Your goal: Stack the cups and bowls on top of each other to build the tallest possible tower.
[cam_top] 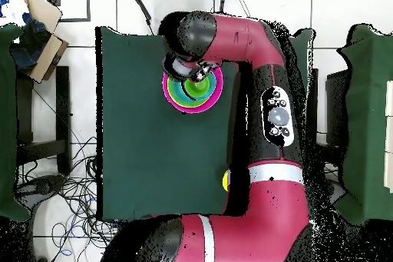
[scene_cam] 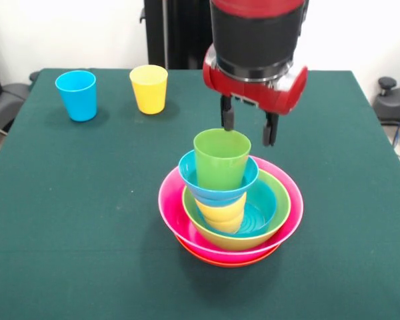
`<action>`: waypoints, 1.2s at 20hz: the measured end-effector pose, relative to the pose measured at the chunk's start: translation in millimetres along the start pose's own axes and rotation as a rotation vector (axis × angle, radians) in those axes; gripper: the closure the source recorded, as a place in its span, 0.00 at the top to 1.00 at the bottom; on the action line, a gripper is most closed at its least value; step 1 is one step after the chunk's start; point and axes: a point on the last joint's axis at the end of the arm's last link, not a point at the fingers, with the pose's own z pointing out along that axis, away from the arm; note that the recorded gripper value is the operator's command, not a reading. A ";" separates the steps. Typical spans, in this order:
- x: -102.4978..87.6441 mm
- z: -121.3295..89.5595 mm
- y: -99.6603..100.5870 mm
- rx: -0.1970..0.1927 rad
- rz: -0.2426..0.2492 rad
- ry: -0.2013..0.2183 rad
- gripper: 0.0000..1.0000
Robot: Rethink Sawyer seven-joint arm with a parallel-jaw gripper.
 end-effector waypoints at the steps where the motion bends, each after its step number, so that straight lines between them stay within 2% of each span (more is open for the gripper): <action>1: 2.2 -3.4 -1.0 0.003 -0.001 -0.002 1.00; 8: 29.1 -21.6 -14.7 0.035 -0.008 -0.010 1.00; 11: 40.0 -24.3 -19.6 0.036 -0.012 -0.024 1.00; 13: 53.9 -24.9 -25.8 0.033 -0.018 -0.048 1.00; 18: 78.7 -18.0 -36.7 0.019 -0.030 -0.095 1.00; 19: 89.5 -11.5 -42.3 0.013 -0.034 -0.112 1.00; 24: 105.7 1.8 -55.7 0.007 -0.033 -0.127 1.00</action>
